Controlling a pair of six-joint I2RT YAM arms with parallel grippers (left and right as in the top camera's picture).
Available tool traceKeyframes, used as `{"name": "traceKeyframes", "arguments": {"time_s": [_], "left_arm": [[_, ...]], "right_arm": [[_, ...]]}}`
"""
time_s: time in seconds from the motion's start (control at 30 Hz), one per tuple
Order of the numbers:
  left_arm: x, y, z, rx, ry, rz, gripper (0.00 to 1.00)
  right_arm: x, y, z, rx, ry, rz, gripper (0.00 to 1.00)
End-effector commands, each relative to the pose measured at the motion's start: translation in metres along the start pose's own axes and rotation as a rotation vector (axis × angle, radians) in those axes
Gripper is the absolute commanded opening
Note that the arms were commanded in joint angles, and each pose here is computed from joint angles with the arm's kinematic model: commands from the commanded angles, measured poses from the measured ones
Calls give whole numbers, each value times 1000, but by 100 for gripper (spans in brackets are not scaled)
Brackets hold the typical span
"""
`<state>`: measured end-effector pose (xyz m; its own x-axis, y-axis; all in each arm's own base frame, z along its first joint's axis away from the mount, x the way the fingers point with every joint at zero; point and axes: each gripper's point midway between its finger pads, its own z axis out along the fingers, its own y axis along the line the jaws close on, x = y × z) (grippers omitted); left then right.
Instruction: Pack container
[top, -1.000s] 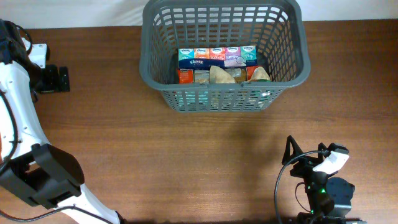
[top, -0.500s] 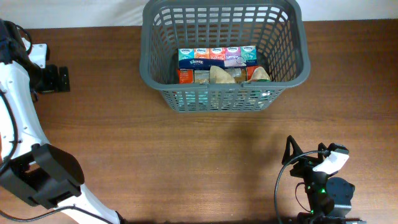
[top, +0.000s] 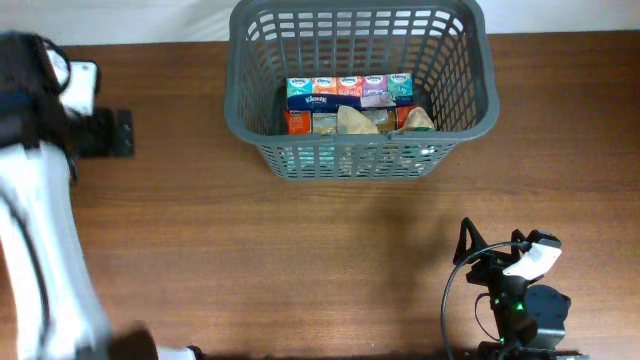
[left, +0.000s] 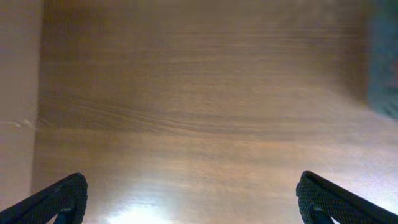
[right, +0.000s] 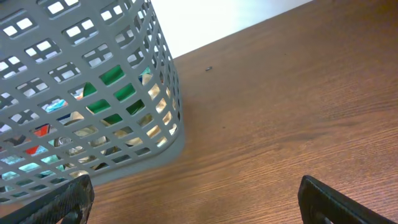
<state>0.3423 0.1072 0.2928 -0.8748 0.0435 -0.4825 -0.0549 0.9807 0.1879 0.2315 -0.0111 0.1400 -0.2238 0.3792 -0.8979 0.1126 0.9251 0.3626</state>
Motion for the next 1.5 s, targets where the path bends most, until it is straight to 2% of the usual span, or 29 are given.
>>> {"name": "traceKeyframes", "arguments": {"time_s": [0.0, 0.07, 0.17, 0.23, 0.33, 0.4, 0.5, 0.7, 0.93, 1.33, 1.47], "left_arm": [[33, -19, -24, -2, -49, 41, 99], [35, -24, -26, -31, -139, 68, 99], [23, -50, -32, 30, -371, 97, 99], [4, -74, -47, 84, -634, 138, 99], [-10, -92, -72, 94, -952, 185, 99], [-1, -102, -89, 73, -1171, 208, 99], [24, -105, -88, 39, -1285, 207, 99], [76, -116, -56, 21, -1334, 206, 99], [109, -126, -17, 27, -1317, 205, 99], [142, -138, 40, 102, -1050, 205, 99], [143, -138, 42, 105, -1041, 205, 99]], "right_arm": [[1, 2, 0, -15, -3, -2, 99], [1, 2, 0, -15, -3, -2, 99], [1, 2, 0, -15, -3, -2, 99], [1, 2, 0, -15, -3, -2, 99], [1, 2, 0, -15, -3, -2, 99], [1, 2, 0, -15, -3, -2, 99], [1, 2, 0, -15, -3, -2, 99], [1, 2, 0, -15, -3, -2, 99], [1, 2, 0, -15, -3, -2, 99], [1, 2, 0, -15, -3, -2, 99], [1, 2, 0, -15, -3, -2, 99]]}}
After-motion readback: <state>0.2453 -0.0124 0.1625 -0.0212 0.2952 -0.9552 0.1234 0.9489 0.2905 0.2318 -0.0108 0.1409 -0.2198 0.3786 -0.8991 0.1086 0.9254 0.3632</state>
